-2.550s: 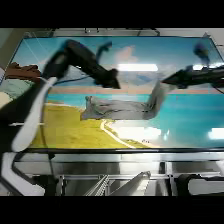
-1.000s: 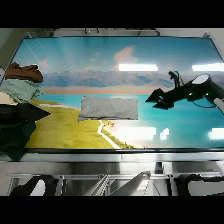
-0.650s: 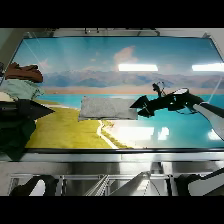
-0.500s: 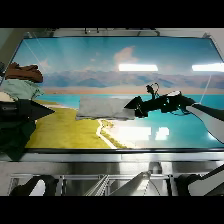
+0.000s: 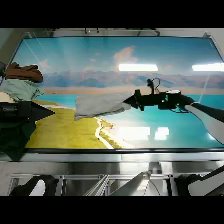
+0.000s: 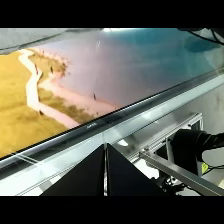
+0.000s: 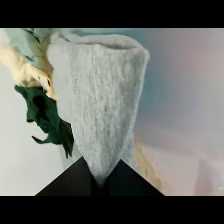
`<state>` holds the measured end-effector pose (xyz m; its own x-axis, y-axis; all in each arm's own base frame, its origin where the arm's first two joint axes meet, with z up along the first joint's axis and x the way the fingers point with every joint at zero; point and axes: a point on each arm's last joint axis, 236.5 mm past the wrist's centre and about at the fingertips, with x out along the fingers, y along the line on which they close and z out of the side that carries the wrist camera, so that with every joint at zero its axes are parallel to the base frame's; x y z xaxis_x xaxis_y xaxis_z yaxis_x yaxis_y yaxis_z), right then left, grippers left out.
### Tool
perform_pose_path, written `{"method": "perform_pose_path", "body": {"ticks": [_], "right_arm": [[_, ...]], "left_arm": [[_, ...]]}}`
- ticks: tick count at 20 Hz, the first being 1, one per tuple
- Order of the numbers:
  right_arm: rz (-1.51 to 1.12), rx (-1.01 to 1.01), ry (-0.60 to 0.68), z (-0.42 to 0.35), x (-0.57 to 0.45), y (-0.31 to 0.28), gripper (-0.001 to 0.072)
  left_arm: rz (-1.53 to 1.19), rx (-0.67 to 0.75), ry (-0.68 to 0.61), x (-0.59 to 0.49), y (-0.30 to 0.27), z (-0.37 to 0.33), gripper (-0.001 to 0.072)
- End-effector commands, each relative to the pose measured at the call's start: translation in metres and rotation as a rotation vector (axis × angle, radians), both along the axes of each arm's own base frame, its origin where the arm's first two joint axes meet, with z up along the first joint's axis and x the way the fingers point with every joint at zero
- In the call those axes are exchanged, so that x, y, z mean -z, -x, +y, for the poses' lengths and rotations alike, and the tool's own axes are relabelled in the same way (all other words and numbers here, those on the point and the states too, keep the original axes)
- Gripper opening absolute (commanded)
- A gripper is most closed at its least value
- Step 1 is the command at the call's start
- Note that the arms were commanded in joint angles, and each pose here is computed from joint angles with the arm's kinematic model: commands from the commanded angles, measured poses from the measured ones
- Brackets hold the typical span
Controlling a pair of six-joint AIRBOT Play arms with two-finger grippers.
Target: Fold the shirts.
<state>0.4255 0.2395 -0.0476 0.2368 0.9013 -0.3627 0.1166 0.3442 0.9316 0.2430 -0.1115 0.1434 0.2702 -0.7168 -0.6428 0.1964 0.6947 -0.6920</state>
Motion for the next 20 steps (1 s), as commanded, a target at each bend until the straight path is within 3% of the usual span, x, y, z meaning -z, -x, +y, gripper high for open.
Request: {"method": "perform_pose_path", "body": {"ticks": [1,4,6,9,14,20], "right_arm": [[-0.102,0.187,0.087,-0.099,-0.04,-0.038,0.0014],[-0.057,0.483,0.383,-0.282,-0.04,-0.028,0.0014],[0.058,0.686,0.573,-0.402,-0.035,0.025,0.0014],[0.241,0.907,0.774,-0.516,-0.028,0.132,0.0014],[0.461,1.105,0.866,-0.585,0.0,0.257,0.0014],[0.574,1.195,0.826,-0.582,0.03,0.302,0.0015]], "left_arm": [[0.001,0.002,0.0,0.0,0.0,0.0,0.0019],[0.005,-0.004,-0.019,0.004,0.0,0.003,0.0019],[0.001,-0.007,-0.018,0.003,-0.001,0.003,0.0018],[-0.007,-0.017,-0.019,0.003,-0.004,0.004,0.0018],[-0.018,-0.029,-0.02,0.002,-0.008,0.005,0.0018],[-0.028,-0.041,-0.02,0.002,-0.011,0.006,0.0017]]}}
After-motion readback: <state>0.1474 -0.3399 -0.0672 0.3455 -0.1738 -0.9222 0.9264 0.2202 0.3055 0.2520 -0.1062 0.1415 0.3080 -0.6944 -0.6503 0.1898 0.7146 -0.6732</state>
